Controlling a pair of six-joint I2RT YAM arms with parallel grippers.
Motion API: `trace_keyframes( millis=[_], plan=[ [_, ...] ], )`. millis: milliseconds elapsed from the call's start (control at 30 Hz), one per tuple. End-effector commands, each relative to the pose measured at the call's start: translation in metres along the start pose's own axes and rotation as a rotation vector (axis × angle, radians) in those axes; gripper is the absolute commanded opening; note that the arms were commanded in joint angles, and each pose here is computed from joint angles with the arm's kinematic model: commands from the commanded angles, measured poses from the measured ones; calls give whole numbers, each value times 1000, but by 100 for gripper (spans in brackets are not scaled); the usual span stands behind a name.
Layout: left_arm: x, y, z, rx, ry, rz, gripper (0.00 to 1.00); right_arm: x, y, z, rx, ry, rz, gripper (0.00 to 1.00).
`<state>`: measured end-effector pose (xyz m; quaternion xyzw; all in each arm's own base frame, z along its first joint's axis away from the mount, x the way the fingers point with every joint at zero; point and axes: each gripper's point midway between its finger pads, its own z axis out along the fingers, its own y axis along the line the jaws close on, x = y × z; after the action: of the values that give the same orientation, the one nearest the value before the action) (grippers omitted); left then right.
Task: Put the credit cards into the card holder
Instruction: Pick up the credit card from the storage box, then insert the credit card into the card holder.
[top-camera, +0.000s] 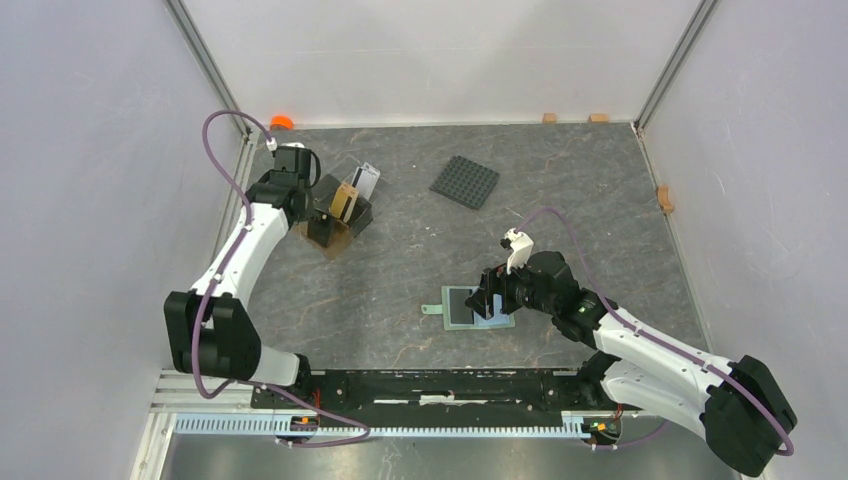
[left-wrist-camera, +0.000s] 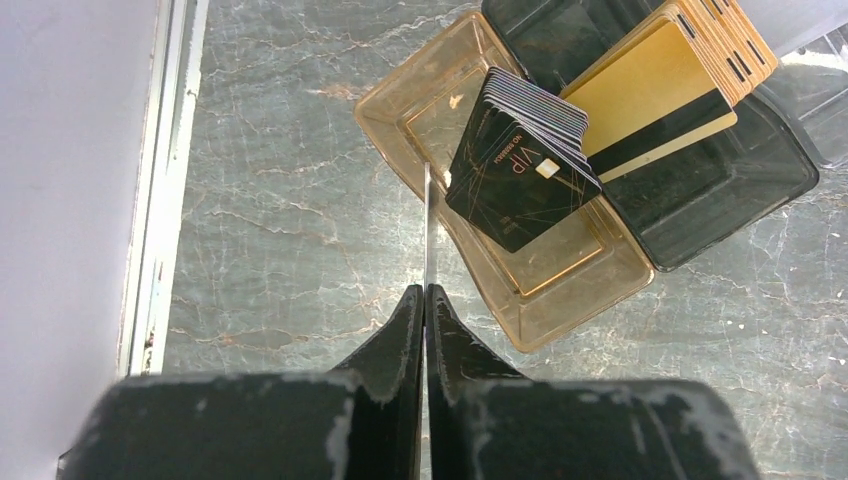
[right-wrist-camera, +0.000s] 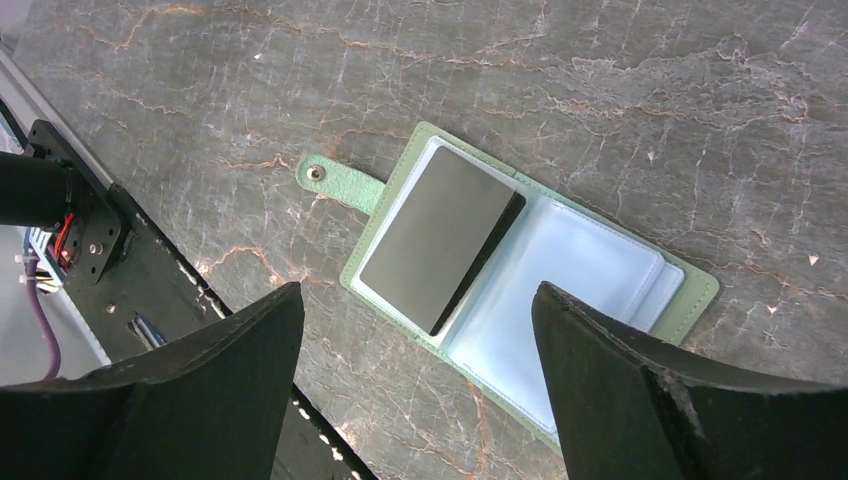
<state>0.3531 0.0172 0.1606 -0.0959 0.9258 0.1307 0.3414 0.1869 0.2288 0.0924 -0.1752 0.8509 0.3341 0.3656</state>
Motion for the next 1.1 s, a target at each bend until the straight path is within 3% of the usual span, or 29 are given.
trace_keyframes(
  millis=[0,300,467,600,800,1067],
  plan=[
    [-16,12,-14,-9,-86,20,2,-9,4,0,-14,-35,-7,88],
    [-35,-52,-60,405,-244,68,2,-42,11,-15,-4,-95,-126,89],
    [-18,-131,-112,783,-269,221,2,-68,25,-34,-55,-161,-216,93],
    [20,-191,-170,1128,-235,372,2,-88,47,-56,-169,-233,-279,94],
    [74,-229,-242,1510,-105,508,2,-103,80,-81,-344,-276,-330,95],
    [119,-240,-296,1764,15,616,2,-95,96,-81,-462,-223,-290,89]
  ],
)
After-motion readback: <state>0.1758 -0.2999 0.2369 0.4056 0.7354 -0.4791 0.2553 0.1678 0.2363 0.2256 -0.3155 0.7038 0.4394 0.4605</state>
